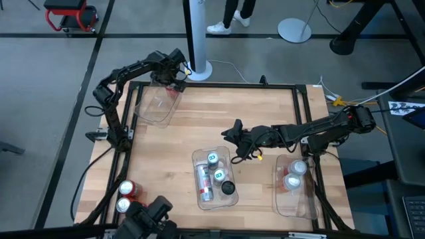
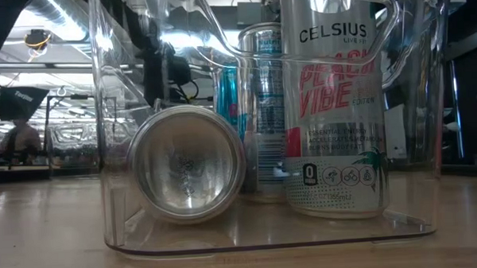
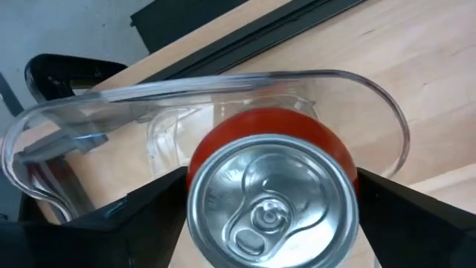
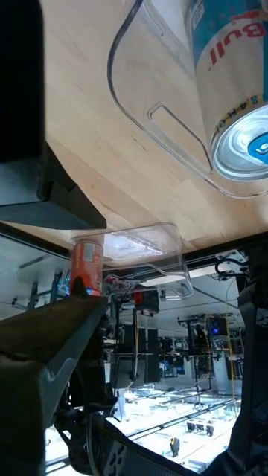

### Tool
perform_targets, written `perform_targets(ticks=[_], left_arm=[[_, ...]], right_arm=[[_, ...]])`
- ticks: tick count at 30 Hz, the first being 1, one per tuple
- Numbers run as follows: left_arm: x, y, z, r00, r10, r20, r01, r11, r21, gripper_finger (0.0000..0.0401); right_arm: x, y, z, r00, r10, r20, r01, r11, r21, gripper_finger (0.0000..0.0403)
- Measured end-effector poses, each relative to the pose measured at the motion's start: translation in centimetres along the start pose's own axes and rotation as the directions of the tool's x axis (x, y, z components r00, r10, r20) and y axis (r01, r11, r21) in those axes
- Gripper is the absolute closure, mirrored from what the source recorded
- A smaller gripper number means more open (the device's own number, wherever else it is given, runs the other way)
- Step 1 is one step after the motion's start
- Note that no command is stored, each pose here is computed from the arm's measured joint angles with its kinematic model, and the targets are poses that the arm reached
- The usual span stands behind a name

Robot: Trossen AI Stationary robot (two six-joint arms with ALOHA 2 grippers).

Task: Sort soda cans
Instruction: Put the orange soda can into the top transparent bin, then put the top orange soda can into the top transparent bin

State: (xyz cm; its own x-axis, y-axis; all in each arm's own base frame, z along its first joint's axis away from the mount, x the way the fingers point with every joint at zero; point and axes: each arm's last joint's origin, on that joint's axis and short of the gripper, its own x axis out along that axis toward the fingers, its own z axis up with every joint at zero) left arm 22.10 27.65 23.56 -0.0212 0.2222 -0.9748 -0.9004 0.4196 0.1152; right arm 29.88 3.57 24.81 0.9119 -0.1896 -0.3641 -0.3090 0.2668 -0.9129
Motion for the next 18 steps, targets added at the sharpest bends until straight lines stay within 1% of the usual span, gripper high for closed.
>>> perform_targets(ticks=[6,10,14,18], left_arm=[[-0.1,0.0,-0.1,1.000,0.002,-0.003,-0.002,1.000,0.008,0.0048],[-1.0,0.2,-0.2,1.000,0.004,0.019,-0.005,1.000,0.019,0.0046],[-3.0,0.7,-0.7,0.997,-0.007,0.077,0.006,1.000,0.010,0.0046],[-5.9,1.4,-1.9,0.991,-0.017,0.136,0.016,1.000,0.009,0.0045]], right_arm=[[0.0,0.0,0.0,1.000,0.000,0.000,0.000,1.000,0.000,0.0249],[0.0,0.0,0.0,1.000,0.002,-0.001,-0.002,1.000,-0.001,0.0249],[0.0,0.0,0.0,1.000,0.003,-0.001,-0.003,1.000,-0.001,0.0249],[0.0,0.0,0.0,1.000,0.004,-0.001,-0.004,1.000,-0.001,0.0249]])
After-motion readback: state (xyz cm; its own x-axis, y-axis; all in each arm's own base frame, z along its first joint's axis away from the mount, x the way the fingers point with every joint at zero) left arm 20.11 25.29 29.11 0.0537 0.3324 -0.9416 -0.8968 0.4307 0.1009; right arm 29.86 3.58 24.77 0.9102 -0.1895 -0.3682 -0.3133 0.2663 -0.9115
